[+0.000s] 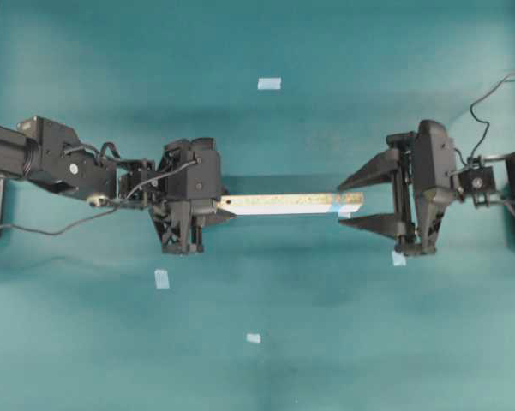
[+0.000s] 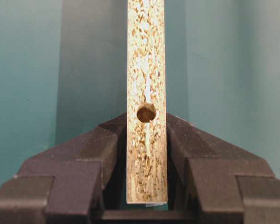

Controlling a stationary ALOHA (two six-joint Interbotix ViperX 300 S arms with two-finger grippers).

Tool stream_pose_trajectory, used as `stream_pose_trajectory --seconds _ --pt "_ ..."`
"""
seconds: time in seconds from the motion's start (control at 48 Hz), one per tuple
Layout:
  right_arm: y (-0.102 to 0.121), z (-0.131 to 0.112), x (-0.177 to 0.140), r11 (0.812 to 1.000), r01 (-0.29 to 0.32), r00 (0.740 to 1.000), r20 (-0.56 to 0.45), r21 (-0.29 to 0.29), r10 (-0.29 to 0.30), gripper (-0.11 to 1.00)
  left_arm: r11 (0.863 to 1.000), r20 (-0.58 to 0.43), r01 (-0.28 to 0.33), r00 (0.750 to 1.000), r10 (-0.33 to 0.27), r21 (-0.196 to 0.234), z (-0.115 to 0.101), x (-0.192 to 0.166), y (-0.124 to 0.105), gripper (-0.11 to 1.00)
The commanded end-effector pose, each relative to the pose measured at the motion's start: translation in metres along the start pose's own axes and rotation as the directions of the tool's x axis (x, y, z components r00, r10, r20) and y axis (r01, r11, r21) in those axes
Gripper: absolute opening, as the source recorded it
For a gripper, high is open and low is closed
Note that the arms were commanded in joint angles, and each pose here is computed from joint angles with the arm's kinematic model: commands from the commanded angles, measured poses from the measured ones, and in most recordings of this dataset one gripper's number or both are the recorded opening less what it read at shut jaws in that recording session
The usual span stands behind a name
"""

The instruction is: Move the wooden board into place and insert the rod into its hole.

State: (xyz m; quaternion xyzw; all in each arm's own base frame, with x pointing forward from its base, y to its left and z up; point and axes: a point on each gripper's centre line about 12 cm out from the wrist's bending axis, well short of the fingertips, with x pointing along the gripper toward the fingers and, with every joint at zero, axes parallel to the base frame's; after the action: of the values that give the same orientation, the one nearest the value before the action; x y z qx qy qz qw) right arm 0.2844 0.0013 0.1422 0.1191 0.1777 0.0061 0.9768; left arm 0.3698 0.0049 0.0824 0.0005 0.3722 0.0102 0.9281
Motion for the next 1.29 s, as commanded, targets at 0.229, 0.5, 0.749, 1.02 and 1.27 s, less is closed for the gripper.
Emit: stream_pose_trajectory --seconds 0.229,0.5,0.749,1.02,1.27 --pt "0.004 0.020 -0.007 1.000 0.004 1.000 0.025 -0.006 -0.003 0.76 1.000 0.028 0.001 1.000 -0.001 -0.004 0.008 -0.003 -0.001 0.24" --pt "0.006 0.032 -0.017 1.000 0.020 1.000 0.015 -0.007 -0.020 0.77 1.000 0.020 0.002 1.000 -0.002 0.001 0.009 -0.003 -0.001 0.24" --pt "0.008 0.042 -0.028 1.000 0.030 0.999 0.031 0.003 -0.030 0.77 1.000 -0.021 0.005 1.000 -0.005 0.001 0.005 -0.005 -0.001 0.47" --pt "0.009 0.046 -0.034 1.000 0.027 0.998 0.051 0.003 -0.027 0.77 1.000 0.005 0.006 1.000 -0.006 0.002 0.017 -0.019 -0.001 0.68" --pt "0.009 0.045 -0.041 1.000 0.025 0.998 0.061 0.001 -0.025 0.77 1.000 0.020 0.013 1.000 -0.013 0.003 0.036 -0.050 -0.001 0.69"
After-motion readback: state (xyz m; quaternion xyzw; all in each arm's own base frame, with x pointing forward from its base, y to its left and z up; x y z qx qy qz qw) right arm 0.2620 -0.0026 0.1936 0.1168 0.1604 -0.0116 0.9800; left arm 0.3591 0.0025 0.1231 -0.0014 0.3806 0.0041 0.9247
